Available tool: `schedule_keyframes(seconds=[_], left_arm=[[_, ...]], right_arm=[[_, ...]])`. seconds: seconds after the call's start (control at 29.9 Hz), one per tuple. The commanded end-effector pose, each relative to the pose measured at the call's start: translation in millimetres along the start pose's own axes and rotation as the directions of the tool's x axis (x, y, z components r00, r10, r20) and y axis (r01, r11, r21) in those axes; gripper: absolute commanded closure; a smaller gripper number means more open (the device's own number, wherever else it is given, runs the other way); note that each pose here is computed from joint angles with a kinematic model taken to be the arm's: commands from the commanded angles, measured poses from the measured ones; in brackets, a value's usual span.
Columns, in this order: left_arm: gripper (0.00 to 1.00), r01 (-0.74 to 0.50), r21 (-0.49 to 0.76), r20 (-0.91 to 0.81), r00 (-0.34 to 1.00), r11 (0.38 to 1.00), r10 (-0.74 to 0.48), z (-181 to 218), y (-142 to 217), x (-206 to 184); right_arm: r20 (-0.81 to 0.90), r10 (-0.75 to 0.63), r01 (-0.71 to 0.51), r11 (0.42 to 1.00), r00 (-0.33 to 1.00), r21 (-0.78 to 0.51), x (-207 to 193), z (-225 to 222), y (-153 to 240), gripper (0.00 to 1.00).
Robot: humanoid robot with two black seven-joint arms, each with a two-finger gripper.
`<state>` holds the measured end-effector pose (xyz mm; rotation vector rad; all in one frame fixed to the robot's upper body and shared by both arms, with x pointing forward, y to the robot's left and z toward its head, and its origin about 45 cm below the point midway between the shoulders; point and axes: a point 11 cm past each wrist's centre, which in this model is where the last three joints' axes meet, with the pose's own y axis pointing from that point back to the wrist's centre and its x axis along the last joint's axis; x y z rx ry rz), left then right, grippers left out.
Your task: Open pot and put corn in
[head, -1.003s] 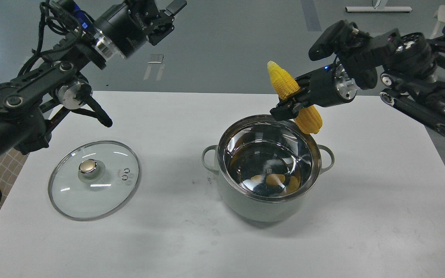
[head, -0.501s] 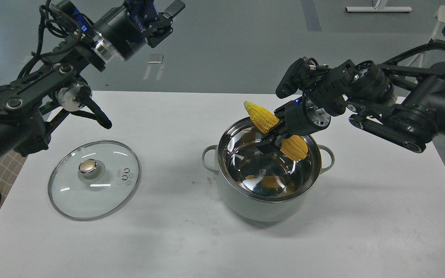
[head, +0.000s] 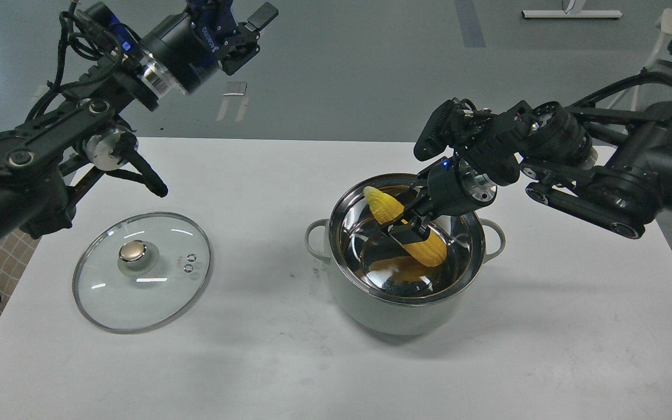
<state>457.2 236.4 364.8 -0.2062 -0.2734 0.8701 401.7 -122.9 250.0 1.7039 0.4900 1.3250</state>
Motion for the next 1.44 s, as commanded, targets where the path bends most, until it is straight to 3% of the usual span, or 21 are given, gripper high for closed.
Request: schedule_keyframes(seconds=[0.0,0.27,0.43,0.57,0.74,0.87,0.97,1.0,1.17,1.4], left_arm=[[0.05,0.001,0.001,-0.001,1.000,1.000,-0.001,0,1,0],[0.05,-0.001,0.003,0.005,1.000,1.000,0.001,1,3,3],[0.04,-0.006,0.008,0.006,1.000,1.000,0.006,0,4,4],[0.04,-0.015,0.011,0.008,1.000,1.000,0.015,-2,5,5],[0.02,-0.039,0.021,0.001,0.999,0.999,0.039,-8,11,10],[0.02,-0.050,0.041,-0.022,0.998,0.998,0.051,-19,19,11],[0.02,-0.087,0.073,-0.025,0.996,0.994,0.089,-32,26,19],[0.02,-0.087,0.073,-0.025,0.996,0.994,0.089,-32,26,20],[0.02,-0.078,0.119,-0.151,0.984,0.990,0.095,-74,29,7],[0.02,-0.158,0.110,-0.282,0.942,0.981,0.183,-93,37,16]], right_arm=[[0.009,0.007,-0.007,1.000,1.000,0.009,1,-1,0,0.08],[0.044,0.068,-0.069,0.998,0.997,0.005,18,3,11,0.07],[0.129,0.237,-0.229,0.971,0.963,-0.073,65,34,53,0.06],[0.272,0.431,-0.401,0.902,0.860,-0.162,93,72,99,0.04],[0.494,0.628,-0.565,0.771,0.601,-0.293,76,122,131,0.00],[0.641,0.733,-0.709,0.576,0.227,-0.408,41,143,125,0.00],[0.719,0.695,-0.739,0.480,-0.007,-0.472,14,149,115,0.00],[0.719,0.695,-0.740,0.480,-0.008,-0.472,14,149,115,0.00],[0.752,0.524,-0.738,0.304,-0.399,-0.603,-35,155,106,0.00],[0.743,0.434,-0.708,0.279,-0.510,-0.649,-59,149,83,0.00]])
